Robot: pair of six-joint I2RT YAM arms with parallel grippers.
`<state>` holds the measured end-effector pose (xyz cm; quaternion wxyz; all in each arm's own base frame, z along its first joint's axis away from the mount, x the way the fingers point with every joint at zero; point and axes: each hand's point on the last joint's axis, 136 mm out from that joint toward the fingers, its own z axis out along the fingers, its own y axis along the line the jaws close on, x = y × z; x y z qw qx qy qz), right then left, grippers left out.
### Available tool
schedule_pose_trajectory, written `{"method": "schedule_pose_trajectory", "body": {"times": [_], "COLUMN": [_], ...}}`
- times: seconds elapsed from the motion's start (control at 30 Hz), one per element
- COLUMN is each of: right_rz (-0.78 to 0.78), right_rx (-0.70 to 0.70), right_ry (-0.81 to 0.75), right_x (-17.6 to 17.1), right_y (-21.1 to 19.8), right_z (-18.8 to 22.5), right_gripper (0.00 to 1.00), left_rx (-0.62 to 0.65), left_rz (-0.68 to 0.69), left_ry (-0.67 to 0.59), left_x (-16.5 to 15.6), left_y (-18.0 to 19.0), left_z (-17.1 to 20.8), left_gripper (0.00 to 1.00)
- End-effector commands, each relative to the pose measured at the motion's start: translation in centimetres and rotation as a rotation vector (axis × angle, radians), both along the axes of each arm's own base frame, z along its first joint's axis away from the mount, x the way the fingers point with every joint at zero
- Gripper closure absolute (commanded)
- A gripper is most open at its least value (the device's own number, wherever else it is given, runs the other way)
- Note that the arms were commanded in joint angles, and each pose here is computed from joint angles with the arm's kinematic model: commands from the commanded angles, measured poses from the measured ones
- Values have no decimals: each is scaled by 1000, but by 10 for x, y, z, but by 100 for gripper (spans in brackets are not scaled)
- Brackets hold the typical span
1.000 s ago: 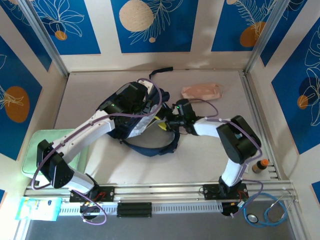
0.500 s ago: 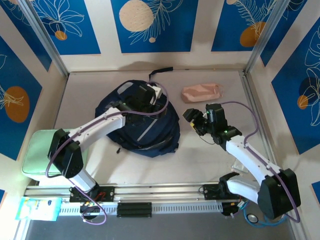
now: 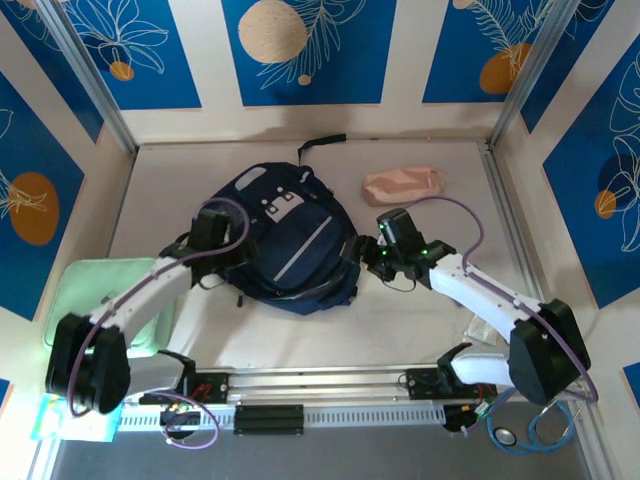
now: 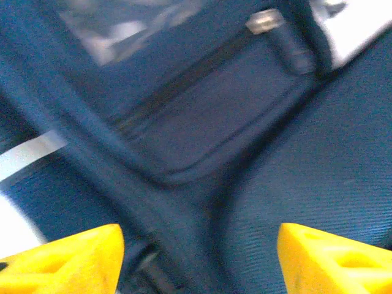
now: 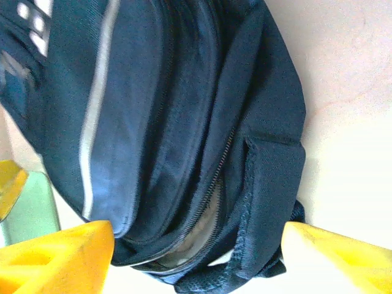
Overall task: Pack the student bag
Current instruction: Rotate the student bag at the center of the table.
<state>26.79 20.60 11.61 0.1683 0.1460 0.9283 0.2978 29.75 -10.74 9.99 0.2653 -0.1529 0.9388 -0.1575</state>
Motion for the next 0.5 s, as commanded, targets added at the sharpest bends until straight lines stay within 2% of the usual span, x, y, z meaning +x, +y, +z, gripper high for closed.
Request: {"method": "schedule_pose_trajectory", "body": {"times": [0.0, 0.13, 0.23, 0.47], "right_rz": [14, 19, 25, 51], "right_rx": [-16, -20, -23, 14], "right_ry": [27, 74, 89, 119], "right_x": [-2, -3, -4, -6], "right_y": [6, 10, 13, 23], "right_z": [-5, -17, -22, -28], "right_gripper": [27, 27, 28, 31], "left_rx": [-80, -136, -168, -267], "left_rz": [202, 349, 412, 373], "left_ry": [46, 47, 39, 22], "left_x": [-19, -25, -21, 8], "left_y": [30, 55, 64, 48], "left_z": [-18, -32, -38, -44], "left_gripper": [39, 49, 52, 54]}}
